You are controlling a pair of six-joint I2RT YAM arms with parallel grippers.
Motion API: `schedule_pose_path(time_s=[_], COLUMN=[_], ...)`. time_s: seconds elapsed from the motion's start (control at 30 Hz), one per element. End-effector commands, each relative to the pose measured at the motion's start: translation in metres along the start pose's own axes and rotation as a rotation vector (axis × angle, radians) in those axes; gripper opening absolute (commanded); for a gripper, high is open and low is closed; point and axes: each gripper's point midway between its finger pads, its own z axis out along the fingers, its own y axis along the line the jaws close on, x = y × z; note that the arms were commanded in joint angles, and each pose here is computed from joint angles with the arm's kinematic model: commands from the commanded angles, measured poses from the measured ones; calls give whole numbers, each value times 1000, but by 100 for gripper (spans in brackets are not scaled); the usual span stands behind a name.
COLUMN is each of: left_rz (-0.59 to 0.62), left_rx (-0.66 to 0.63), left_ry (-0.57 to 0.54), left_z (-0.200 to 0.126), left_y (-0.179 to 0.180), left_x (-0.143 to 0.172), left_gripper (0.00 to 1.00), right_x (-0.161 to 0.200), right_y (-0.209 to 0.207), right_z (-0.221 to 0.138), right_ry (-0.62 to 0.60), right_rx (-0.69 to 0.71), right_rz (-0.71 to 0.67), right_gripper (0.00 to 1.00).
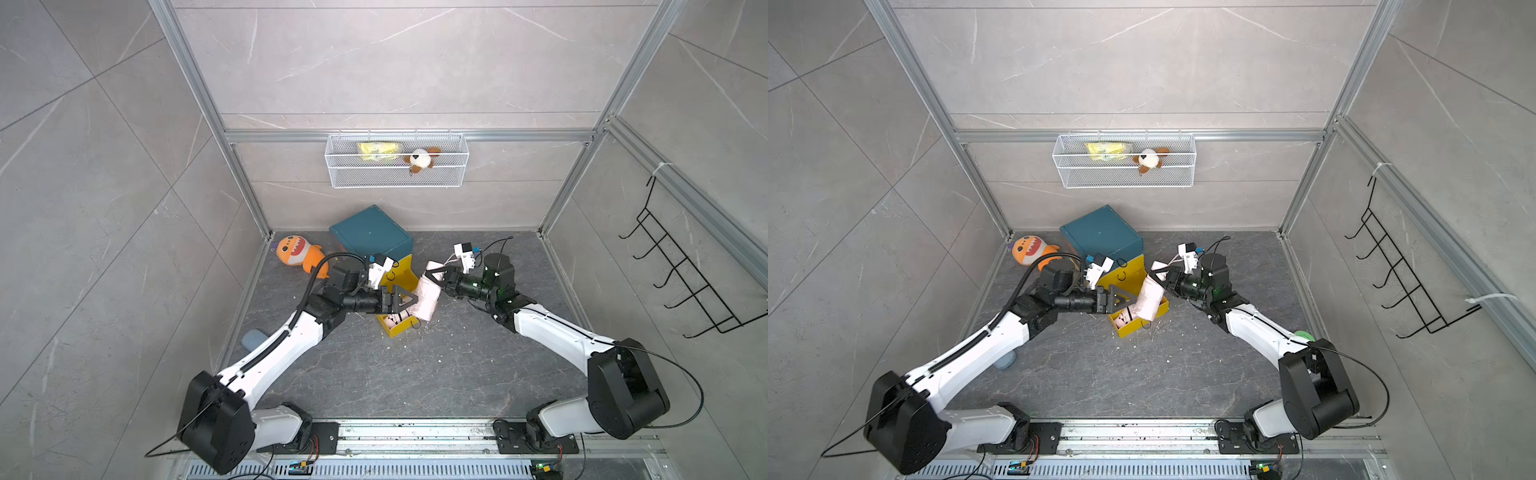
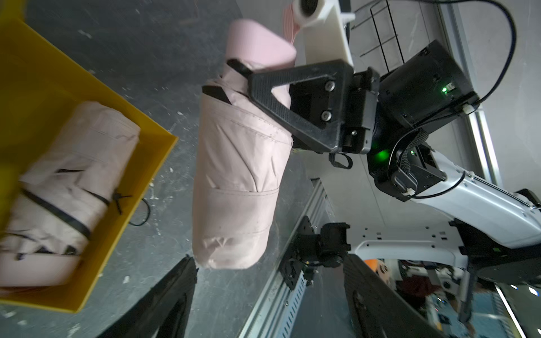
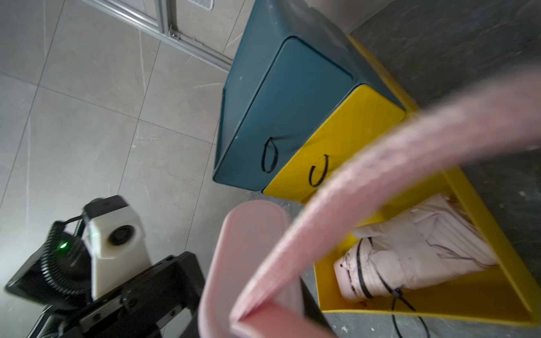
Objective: Place the umbrella in the drawer by color
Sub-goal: Place the umbrella in the drawer.
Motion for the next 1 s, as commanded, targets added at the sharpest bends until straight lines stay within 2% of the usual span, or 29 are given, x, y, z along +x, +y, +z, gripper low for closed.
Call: schedule_pose_path(time_s=[0.0,0.17,0.33,0.63,0.97], left_rz=[62,68,54,42,41], left_rx=[-183,-286,-318,-364,-380], left_ry=[-106,-156,-138,-157,-150], left_z=[-28,-43,-42,-45,-46], left_y=[12,27,39,54,60], left_x=[-13,-9,0,9,14], left_gripper=[83,85,85,86,86], right_x=[-28,-37,-37,-33,-24], right_y=[3,-16,-22,-44,-52], right_z=[-1,13,38,68,103], right_ry=[-112,-192,-220,-351,-371], right_rx=[53,142,160,202,192], right_rz=[-36,-24,-21,42,95], right_gripper=[34,31,31,29,28])
